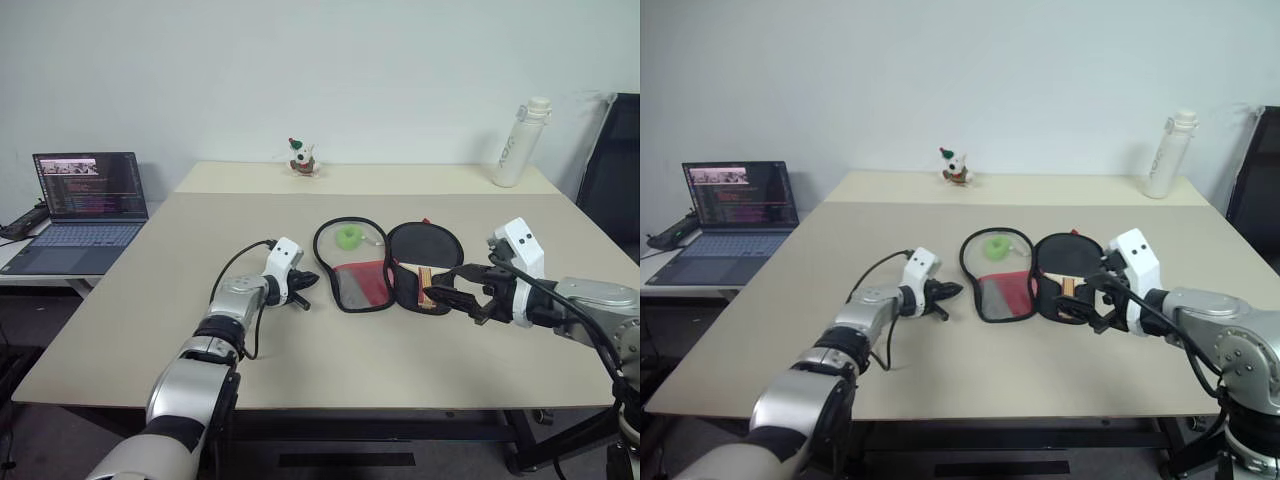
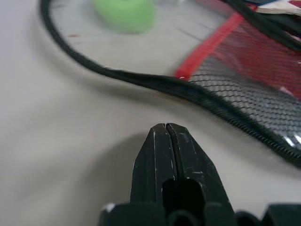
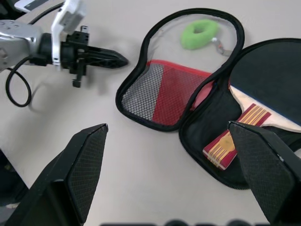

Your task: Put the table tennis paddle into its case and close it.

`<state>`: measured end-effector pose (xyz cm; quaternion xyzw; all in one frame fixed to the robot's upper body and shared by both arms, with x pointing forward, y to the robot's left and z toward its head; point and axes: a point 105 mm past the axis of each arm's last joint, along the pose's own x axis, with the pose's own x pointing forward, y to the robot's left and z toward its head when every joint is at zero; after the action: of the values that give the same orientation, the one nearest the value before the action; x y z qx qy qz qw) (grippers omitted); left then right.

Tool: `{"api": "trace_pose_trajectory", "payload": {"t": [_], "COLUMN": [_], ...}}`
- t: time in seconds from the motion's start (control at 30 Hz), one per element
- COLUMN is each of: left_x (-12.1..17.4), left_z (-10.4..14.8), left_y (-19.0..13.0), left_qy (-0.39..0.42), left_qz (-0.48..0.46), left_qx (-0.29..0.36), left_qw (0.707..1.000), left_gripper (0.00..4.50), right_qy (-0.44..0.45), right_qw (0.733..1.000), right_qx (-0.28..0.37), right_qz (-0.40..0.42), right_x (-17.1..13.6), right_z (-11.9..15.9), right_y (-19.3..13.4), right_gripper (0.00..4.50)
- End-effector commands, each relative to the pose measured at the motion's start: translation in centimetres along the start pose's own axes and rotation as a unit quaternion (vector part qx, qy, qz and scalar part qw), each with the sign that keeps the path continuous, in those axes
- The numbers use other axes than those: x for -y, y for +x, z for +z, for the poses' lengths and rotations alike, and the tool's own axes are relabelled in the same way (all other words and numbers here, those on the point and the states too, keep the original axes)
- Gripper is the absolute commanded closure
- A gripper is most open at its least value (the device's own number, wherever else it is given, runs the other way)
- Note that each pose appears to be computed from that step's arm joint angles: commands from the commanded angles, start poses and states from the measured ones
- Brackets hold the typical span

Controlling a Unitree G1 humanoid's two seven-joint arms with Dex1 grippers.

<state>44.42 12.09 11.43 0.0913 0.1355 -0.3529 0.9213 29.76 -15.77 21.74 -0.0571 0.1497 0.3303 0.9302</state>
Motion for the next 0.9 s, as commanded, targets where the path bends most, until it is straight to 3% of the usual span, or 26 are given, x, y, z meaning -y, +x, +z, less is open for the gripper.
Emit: {"api": "trace_pose_trajectory", "payload": {"t": [0.03, 0.17, 0.3, 0.57, 0.7, 0.9], "left_x": [0.8, 2.0, 4.1, 11.2, 12.7, 11.2], "left_z": [2.2, 4.0, 8.1, 15.1, 16.0, 15.5], "left_y": [0.9, 1.7, 2.7, 4.6, 5.3, 4.3], "left_qy": [0.017, 0.031, 0.063, 0.115, 0.118, 0.106], "left_qz": [-0.013, -0.033, -0.069, -0.165, -0.164, -0.175], "left_qx": [0.021, 0.036, 0.073, 0.146, 0.157, 0.168], "left_qw": [1.0, 0.998, 0.993, 0.969, 0.967, 0.964], "left_gripper": [4.47, 4.47, 4.47, 4.47, 4.47, 4.47], "right_qy": [-0.023, -0.023, -0.019, -0.006, 0.015, 0.045], "right_qw": [1.0, 1.0, 0.999, 0.997, 0.995, 0.993], "right_qx": [0.018, 0.011, 0.004, 0.006, 0.017, 0.022], "right_qz": [-0.009, -0.015, -0.047, -0.075, -0.1, -0.111], "right_x": [0.1, 0.4, 1.8, 2.9, 4.1, 5.4], "right_z": [0.7, 0.3, 0.0, -0.1, 0.0, -0.4], "right_y": [-1.0, -1.7, -3.0, -4.3, -4.4, -2.8], "right_gripper": [0.0, 0.0, 0.0, 0.0, 0.0, 0.0]}}
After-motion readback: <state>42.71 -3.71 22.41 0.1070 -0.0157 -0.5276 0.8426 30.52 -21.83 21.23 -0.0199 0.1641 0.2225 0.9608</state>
